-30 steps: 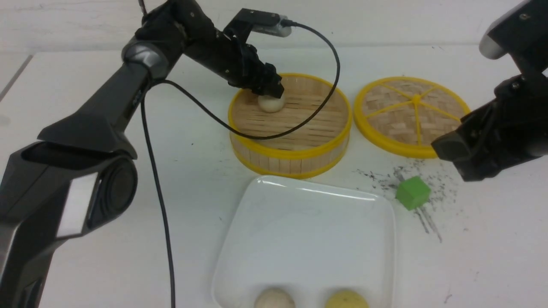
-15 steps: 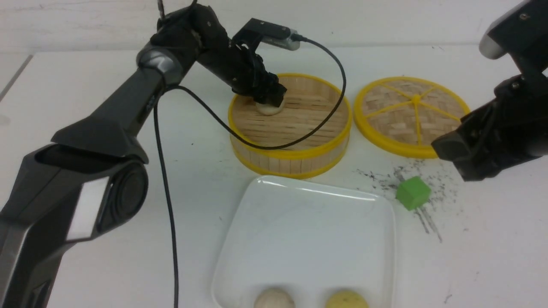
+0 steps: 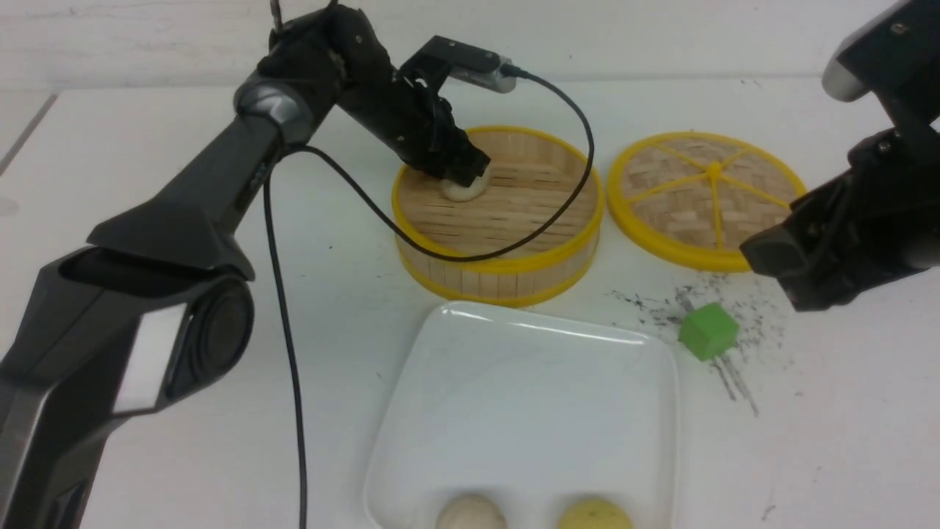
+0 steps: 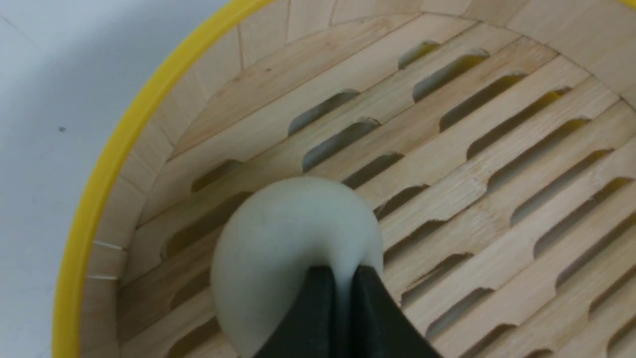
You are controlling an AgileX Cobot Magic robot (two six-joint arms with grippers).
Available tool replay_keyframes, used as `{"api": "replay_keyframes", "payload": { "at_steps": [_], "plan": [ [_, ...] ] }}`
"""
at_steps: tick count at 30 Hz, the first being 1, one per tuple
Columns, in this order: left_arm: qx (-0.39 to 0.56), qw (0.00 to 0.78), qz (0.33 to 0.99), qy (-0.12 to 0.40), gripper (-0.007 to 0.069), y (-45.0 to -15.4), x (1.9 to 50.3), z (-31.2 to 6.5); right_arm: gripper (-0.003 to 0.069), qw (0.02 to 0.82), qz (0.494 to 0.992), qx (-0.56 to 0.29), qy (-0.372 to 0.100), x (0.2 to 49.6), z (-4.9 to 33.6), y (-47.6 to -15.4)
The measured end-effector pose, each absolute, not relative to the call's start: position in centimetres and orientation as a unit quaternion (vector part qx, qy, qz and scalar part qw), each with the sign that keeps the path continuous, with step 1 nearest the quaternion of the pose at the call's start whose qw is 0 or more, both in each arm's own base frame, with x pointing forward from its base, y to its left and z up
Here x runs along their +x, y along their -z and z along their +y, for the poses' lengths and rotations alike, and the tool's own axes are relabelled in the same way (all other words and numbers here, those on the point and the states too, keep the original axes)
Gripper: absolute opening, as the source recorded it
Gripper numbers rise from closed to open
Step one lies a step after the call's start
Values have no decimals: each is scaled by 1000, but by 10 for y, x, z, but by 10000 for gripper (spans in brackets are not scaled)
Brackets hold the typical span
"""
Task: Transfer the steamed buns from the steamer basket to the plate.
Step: Use the left arm to put the steamed stuffed bun into the plate
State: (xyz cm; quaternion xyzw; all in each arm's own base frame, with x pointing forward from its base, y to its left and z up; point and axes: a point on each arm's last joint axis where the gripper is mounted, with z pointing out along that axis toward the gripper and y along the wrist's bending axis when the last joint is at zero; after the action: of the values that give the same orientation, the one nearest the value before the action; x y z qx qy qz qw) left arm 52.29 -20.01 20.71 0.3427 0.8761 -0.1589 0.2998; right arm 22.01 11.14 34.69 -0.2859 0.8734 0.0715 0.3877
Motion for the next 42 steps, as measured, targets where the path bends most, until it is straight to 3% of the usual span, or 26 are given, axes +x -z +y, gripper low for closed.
{"api": "replay_keyframes", "payload": {
  "at_steps": [3, 9, 17, 21, 25, 30, 39, 42],
  "plan": [
    [345, 302, 874, 158, 26, -216, 521, -199, 422, 388, 873, -286, -72, 220, 112, -347],
    [357, 316, 865, 159, 26, -263, 506, -196, 422, 388, 873, -286, -72, 220, 112, -347],
    [350, 347, 858, 142, 26, -352, 467, -180, 422, 388, 873, -286, -72, 220, 112, -347],
    [322, 375, 861, 123, 26, -386, 452, -170, 422, 388, 873, -286, -72, 220, 112, -347],
    [289, 387, 865, 135, 26, -414, 432, -163, 422, 388, 873, -285, -73, 220, 112, -347],
    [262, 346, 889, 147, 27, -417, 403, -154, 422, 388, 874, -285, -74, 220, 112, -347],
    [266, 225, 926, 147, 27, -374, 325, -130, 422, 387, 874, -283, -77, 220, 112, -347],
    [273, 212, 923, 171, 27, -351, 292, -125, 422, 387, 874, -283, -78, 220, 112, -347]
  ]
}}
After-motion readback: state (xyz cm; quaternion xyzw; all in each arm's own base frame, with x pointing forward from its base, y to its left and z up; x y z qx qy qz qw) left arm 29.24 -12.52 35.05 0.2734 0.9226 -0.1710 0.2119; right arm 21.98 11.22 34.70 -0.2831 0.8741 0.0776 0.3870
